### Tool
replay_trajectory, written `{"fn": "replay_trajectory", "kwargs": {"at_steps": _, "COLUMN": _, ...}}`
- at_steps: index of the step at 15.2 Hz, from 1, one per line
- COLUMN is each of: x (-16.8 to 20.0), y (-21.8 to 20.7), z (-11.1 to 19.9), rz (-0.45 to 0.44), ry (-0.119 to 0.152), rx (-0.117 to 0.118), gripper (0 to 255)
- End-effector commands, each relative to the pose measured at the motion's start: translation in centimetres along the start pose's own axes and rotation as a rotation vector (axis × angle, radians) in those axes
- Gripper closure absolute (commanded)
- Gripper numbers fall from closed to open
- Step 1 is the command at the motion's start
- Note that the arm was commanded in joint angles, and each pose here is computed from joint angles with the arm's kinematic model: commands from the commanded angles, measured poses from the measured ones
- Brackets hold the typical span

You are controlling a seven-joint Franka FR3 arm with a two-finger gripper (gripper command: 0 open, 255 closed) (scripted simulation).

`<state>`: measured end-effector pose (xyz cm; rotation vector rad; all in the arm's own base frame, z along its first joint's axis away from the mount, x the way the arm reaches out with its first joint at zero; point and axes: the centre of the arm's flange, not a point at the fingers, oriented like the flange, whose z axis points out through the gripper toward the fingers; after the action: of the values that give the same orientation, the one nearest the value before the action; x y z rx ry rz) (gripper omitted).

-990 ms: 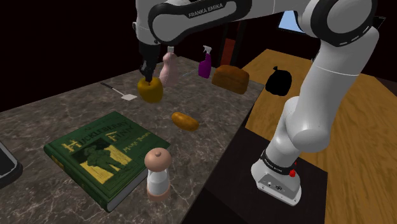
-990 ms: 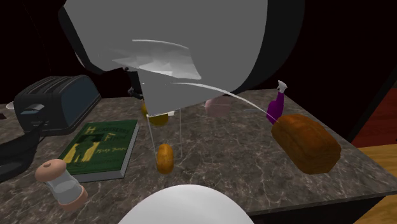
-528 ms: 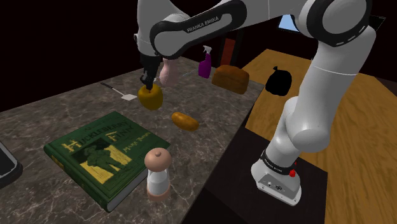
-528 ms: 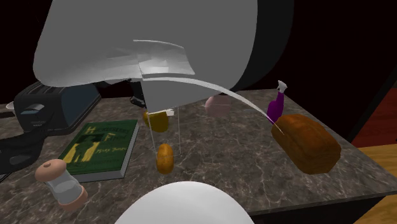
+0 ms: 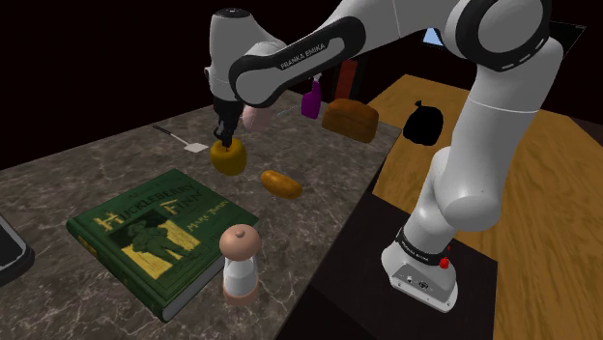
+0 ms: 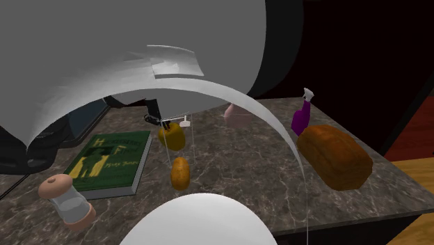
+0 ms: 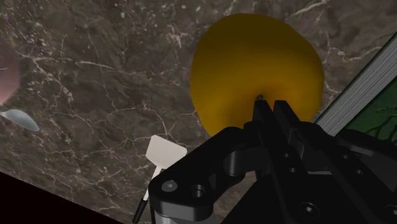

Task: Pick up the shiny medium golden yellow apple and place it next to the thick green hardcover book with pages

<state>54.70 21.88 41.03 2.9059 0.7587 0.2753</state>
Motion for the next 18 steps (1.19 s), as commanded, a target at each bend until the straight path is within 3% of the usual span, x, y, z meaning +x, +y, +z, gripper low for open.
{"fn": "replay_trajectory", "kwargs": {"at_steps": 1, "x": -0.1, "y": 0.0, "z": 0.1, "rz": 0.0, "ry": 0.001, "rx": 0.0, "gripper": 255}}
{"fn": "replay_trajectory", "kwargs": {"at_steps": 6, "x": -0.1, "y": 0.0, "z": 0.1, "rz": 0.0, "ry": 0.001, "rx": 0.0, "gripper": 255}}
{"fn": "replay_trajectory", "kwargs": {"at_steps": 7, "x": -0.1, "y": 0.0, "z": 0.1, "rz": 0.0, "ry": 0.001, "rx": 0.0, "gripper": 0}}
{"fn": "replay_trajectory", "kwargs": {"at_steps": 12, "x": -0.1, "y": 0.0, "z": 0.1, "rz": 0.0, "ry": 0.001, "rx": 0.0, "gripper": 0}}
{"fn": "replay_trajectory", "kwargs": {"at_steps": 16, "x": -0.1, "y": 0.0, "z": -4.9, "rz": 0.0, "ry": 0.001, "rx": 0.0, "gripper": 0}}
{"fn": "replay_trajectory", "kwargs": {"at_steps": 18, "x": -0.1, "y": 0.0, "z": -4.9, "rz": 0.0, "ry": 0.001, "rx": 0.0, "gripper": 0}}
